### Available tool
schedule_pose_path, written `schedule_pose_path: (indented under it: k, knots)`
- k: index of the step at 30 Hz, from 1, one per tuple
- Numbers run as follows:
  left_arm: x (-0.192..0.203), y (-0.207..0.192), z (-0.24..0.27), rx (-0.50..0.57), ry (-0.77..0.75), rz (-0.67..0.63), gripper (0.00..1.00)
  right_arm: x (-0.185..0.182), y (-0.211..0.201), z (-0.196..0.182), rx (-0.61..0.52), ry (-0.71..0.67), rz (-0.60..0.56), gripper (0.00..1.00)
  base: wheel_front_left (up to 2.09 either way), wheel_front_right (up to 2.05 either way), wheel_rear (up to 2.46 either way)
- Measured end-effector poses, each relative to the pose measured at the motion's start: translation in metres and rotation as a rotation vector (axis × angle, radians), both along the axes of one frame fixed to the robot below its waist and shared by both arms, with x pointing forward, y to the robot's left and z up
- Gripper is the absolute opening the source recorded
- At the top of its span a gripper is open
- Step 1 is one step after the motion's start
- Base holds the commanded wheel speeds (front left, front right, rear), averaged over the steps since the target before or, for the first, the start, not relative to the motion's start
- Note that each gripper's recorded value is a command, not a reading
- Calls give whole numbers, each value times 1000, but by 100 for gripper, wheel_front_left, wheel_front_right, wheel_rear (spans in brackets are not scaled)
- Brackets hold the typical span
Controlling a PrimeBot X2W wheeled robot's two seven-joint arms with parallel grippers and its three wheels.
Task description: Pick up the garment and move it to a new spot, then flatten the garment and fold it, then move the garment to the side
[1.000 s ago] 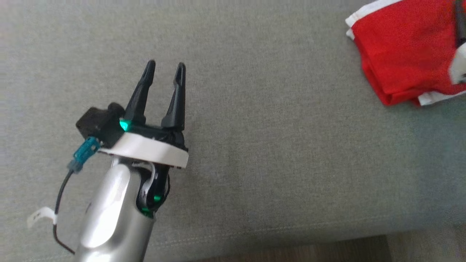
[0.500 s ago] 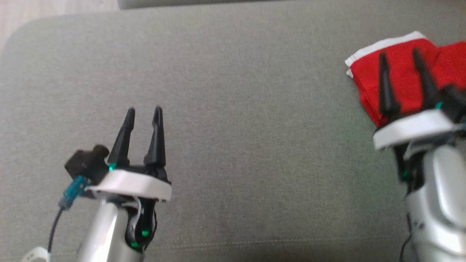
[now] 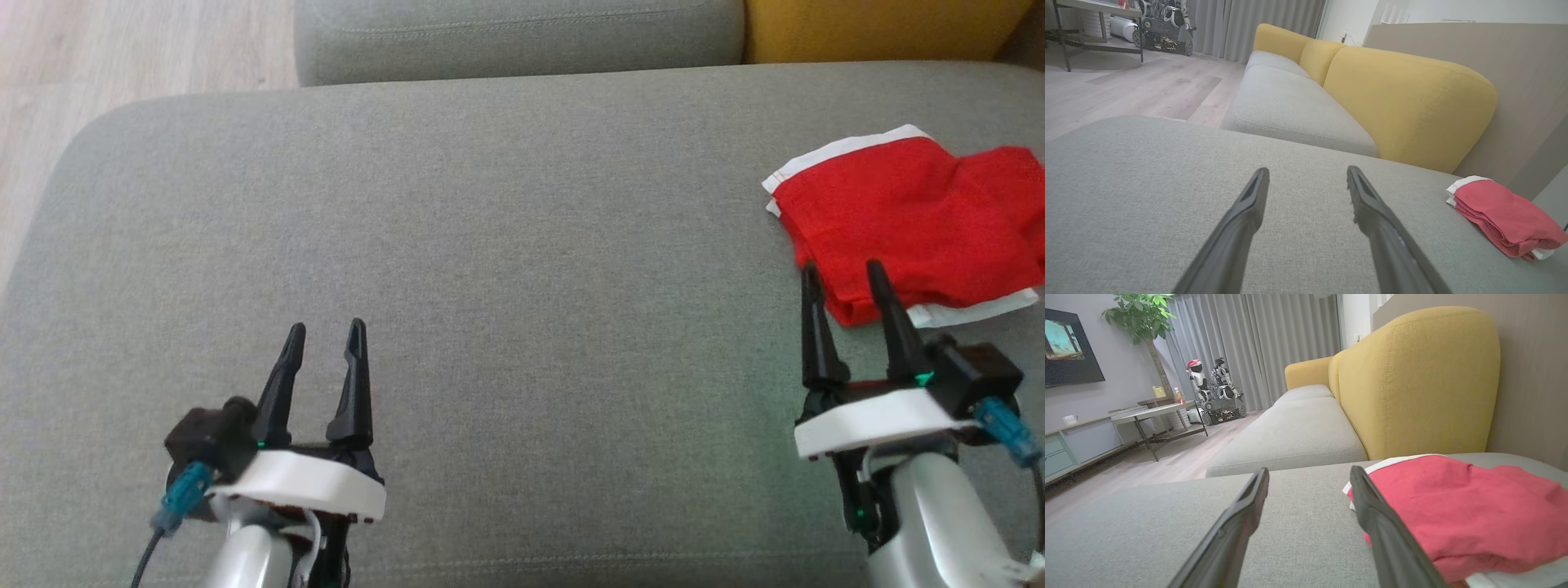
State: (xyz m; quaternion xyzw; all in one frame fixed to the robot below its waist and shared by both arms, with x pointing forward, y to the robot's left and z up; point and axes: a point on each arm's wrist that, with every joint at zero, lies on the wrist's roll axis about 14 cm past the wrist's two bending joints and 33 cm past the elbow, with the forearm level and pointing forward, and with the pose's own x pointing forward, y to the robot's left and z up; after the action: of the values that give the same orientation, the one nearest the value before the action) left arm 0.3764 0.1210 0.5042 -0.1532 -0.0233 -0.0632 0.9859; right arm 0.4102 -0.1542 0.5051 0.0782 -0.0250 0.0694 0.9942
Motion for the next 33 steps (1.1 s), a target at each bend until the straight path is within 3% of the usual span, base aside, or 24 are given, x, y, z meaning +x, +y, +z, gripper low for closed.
schedule_pose_path:
  k: [12, 33]
  knots:
    - [-1, -4, 16, 46, -55, 0, 100, -6, -1, 0, -7, -5, -10, 100, 0, 0, 0]
    - [-2, 10, 6, -12, -22, 20, 100, -7, 9, -3, 14, 5, 19, 100, 0, 0, 0]
